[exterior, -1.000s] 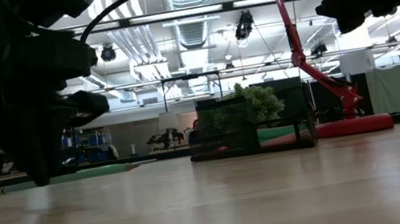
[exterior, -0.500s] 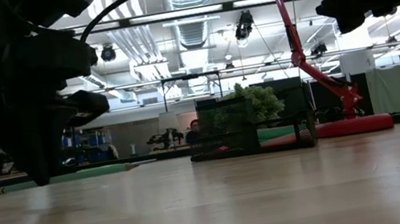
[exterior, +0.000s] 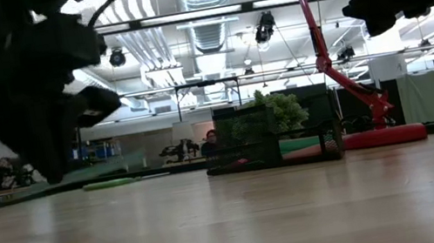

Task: Pick and place office supplies into organizer
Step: Put the light blue pencil into the black desk organizer

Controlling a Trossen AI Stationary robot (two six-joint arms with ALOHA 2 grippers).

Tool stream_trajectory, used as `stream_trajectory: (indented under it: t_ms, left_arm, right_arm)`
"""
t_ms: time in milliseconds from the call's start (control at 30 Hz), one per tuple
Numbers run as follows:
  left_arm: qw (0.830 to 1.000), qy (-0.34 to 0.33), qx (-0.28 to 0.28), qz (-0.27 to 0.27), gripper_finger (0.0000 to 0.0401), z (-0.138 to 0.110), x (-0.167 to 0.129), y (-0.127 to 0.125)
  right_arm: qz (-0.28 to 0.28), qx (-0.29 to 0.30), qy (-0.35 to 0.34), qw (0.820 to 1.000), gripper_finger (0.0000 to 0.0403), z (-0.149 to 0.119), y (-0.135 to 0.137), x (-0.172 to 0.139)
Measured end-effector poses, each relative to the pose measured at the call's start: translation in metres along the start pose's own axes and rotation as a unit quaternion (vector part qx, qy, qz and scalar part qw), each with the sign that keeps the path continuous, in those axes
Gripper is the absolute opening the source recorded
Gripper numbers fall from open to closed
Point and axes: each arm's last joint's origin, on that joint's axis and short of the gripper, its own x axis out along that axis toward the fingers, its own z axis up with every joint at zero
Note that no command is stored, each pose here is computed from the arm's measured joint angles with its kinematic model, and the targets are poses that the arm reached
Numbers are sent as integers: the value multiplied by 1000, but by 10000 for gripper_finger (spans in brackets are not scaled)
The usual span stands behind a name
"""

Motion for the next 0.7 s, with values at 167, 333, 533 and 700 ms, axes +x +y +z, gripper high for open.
stream_trajectory:
  t_ms: [167, 333, 533, 700]
  left_arm:
    - [998, -63, 0, 4, 8, 9, -16, 1]
    - [994, -102, -2, 29, 8, 13, -26, 2]
    - [989, -127, -7, 71, 8, 17, -30, 5]
    - [983, -165, -9, 83, 8, 24, -32, 6]
  right_arm:
    - [0, 0, 0, 1000, 71, 0, 0, 0]
    - [0, 0, 0, 1000, 68, 0, 0, 0]
    - [0, 0, 0, 1000, 78, 0, 0, 0]
    - [0, 0, 0, 1000, 84, 0, 0, 0]
